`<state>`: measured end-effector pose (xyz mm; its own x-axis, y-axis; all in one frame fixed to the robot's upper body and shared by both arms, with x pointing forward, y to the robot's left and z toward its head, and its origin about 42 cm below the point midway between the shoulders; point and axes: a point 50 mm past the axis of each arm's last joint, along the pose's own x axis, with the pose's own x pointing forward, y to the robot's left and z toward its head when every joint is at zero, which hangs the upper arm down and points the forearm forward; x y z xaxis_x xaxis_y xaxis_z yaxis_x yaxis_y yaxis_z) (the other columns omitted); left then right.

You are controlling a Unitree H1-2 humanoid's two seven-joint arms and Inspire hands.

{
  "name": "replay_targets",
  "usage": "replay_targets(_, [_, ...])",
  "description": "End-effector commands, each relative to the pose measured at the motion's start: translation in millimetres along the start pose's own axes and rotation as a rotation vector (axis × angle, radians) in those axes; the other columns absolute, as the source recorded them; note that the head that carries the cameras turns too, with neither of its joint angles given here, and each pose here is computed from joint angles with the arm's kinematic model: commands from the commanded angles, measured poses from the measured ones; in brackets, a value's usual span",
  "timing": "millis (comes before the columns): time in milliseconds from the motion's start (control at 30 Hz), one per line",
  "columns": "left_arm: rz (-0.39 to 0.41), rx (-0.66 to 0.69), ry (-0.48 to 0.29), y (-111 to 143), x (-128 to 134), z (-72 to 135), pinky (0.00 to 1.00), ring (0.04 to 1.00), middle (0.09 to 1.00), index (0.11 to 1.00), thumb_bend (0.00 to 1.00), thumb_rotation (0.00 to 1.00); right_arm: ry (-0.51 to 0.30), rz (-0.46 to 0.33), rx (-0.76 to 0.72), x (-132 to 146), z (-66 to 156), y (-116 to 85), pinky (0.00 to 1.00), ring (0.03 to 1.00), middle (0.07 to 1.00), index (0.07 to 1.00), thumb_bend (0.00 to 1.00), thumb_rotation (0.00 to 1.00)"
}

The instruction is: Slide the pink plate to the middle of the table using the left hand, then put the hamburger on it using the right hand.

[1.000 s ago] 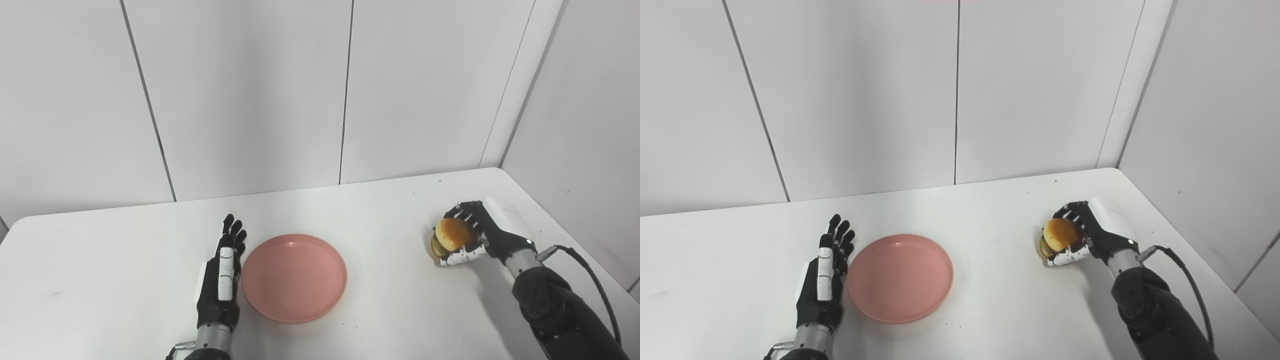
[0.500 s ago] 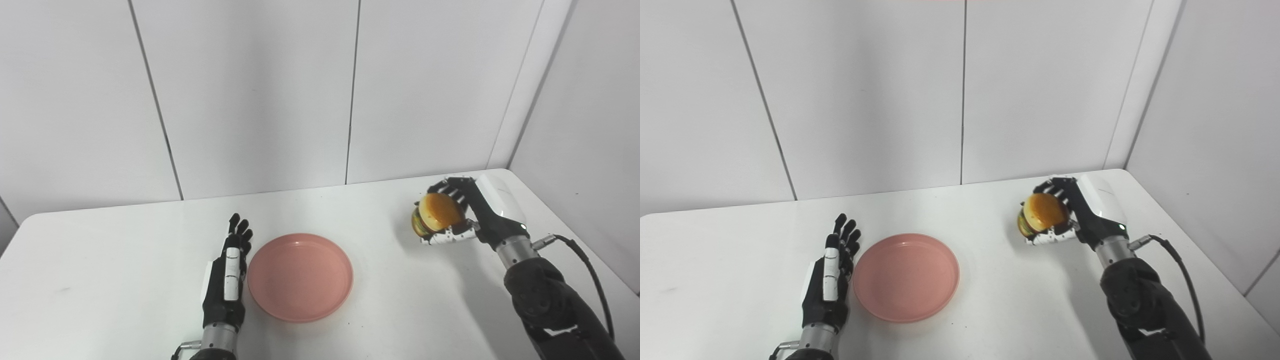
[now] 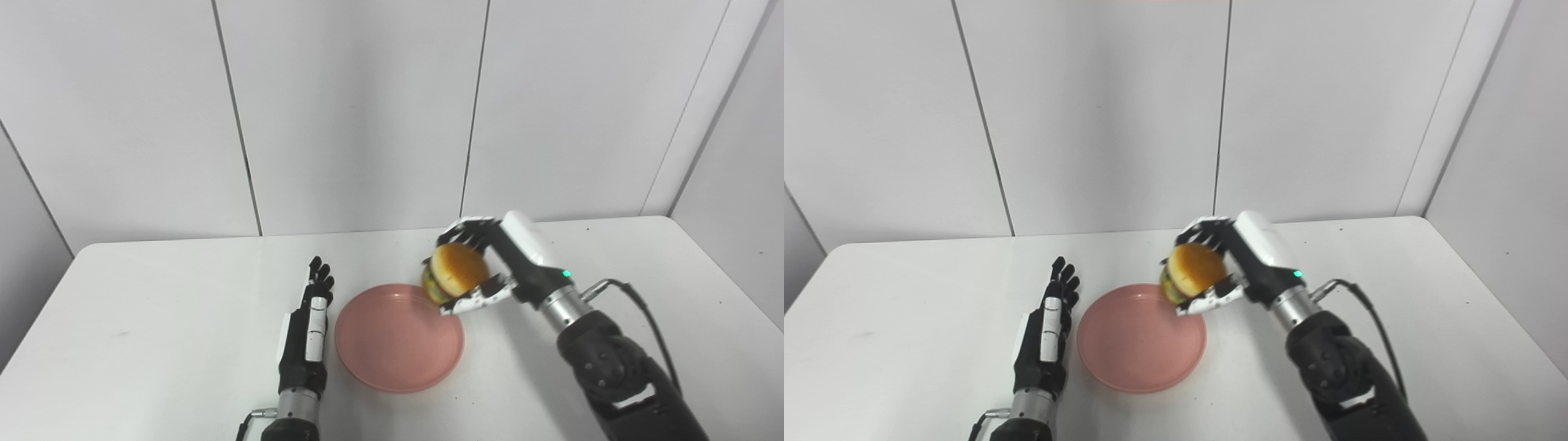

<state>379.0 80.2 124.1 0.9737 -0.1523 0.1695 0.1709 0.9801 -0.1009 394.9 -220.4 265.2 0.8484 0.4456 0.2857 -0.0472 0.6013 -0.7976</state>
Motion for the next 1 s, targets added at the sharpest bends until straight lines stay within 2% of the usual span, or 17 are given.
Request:
replay_targets(0, [0.028, 0.012, 0.074, -3, -21, -24, 0.99, 0.983, 0.994, 0.992, 0.68, 1.0, -0.108, -0.012, -0.028, 17, 28, -7, 0.4, 0.432, 0.474, 0.516, 0.52, 0.0])
replay_targets(267, [0.043, -0.001, 0.07, -15, -19, -23, 1.0, 0.989, 0.999, 1.0, 0.67, 1.0, -0.118, 0.095, -0.009, 21, 24, 24, 0.3, 0.38, 0.481, 0.532, 0.51, 0.0])
replay_targets(500, [0.037, -0.005, 0.084, -17, -20, -24, 1.0, 0.998, 1.0, 1.0, 0.68, 1.0, -0.116, 0.168, -0.042, 28, 12, 46, 0.28, 0.37, 0.476, 0.536, 0.51, 0.0])
replay_targets(733, [0.036, -0.018, 0.081, -17, -21, -25, 1.0, 0.999, 1.0, 1.0, 0.67, 1.0, -0.101, 0.197, -0.086, 35, 1, 60, 0.3, 0.374, 0.478, 0.538, 0.51, 0.0])
replay_targets(900, [0.037, -0.015, 0.075, -16, -22, -26, 1.0, 0.996, 1.0, 1.0, 0.67, 1.0, -0.082, 0.174, -0.119, 35, -3, 65, 0.3, 0.377, 0.489, 0.543, 0.51, 0.0])
replay_targets(967, [0.031, -0.033, 0.074, -16, -23, -27, 1.0, 1.0, 1.0, 1.0, 0.66, 1.0, -0.078, 0.168, -0.126, 33, -2, 67, 0.35, 0.398, 0.512, 0.539, 0.51, 0.0])
